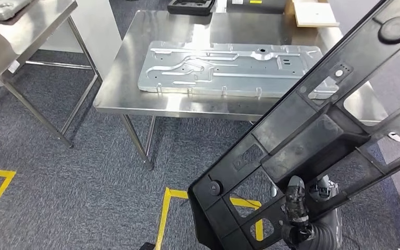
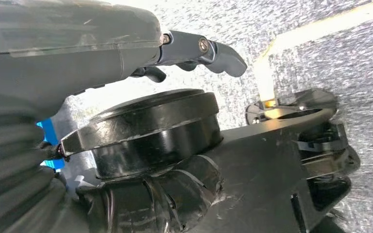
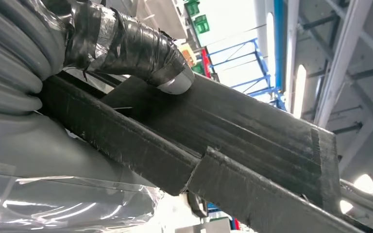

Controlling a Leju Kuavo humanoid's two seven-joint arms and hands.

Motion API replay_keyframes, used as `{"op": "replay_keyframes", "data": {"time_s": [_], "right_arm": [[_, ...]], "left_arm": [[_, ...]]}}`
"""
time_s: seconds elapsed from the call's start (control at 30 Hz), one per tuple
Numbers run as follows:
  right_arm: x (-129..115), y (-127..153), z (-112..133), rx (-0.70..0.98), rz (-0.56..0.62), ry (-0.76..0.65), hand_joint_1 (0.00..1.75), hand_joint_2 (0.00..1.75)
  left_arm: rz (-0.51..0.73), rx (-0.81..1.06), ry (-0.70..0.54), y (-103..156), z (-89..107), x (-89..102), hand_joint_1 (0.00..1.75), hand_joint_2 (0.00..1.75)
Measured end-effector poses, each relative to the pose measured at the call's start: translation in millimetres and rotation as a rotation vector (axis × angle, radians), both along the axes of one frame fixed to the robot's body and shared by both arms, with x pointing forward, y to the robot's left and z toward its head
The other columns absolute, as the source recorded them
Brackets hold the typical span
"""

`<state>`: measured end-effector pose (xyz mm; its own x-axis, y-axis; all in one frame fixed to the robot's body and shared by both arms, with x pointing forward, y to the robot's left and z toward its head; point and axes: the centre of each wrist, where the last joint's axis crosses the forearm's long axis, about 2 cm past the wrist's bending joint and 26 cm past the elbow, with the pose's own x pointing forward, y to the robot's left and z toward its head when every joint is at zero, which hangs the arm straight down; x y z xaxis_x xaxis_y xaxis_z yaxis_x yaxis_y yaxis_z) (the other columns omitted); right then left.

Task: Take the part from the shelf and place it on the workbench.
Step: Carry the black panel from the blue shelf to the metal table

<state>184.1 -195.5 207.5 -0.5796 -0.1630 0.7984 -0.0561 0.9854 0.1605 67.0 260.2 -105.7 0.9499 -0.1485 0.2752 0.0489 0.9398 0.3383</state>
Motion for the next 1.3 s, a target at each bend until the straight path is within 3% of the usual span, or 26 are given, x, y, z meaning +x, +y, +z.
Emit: {"op": "replay_keyframes", "data": {"time_s": [0.4,1.3], "right_arm": [[-5.7,-0.5,-3.6,0.059,0.029,0.048,1.75,1.75],[1.8,1.9,-7.4,0.067,0.063,0.069,1.75,1.75]], "left_arm": [[0.042,0.007,-0.012,-1.2,0.6,2.2,0.00,1.75],[0.016,-0.006,-0.009,-2.6,0.6,2.3,0.00,1.75]]}}
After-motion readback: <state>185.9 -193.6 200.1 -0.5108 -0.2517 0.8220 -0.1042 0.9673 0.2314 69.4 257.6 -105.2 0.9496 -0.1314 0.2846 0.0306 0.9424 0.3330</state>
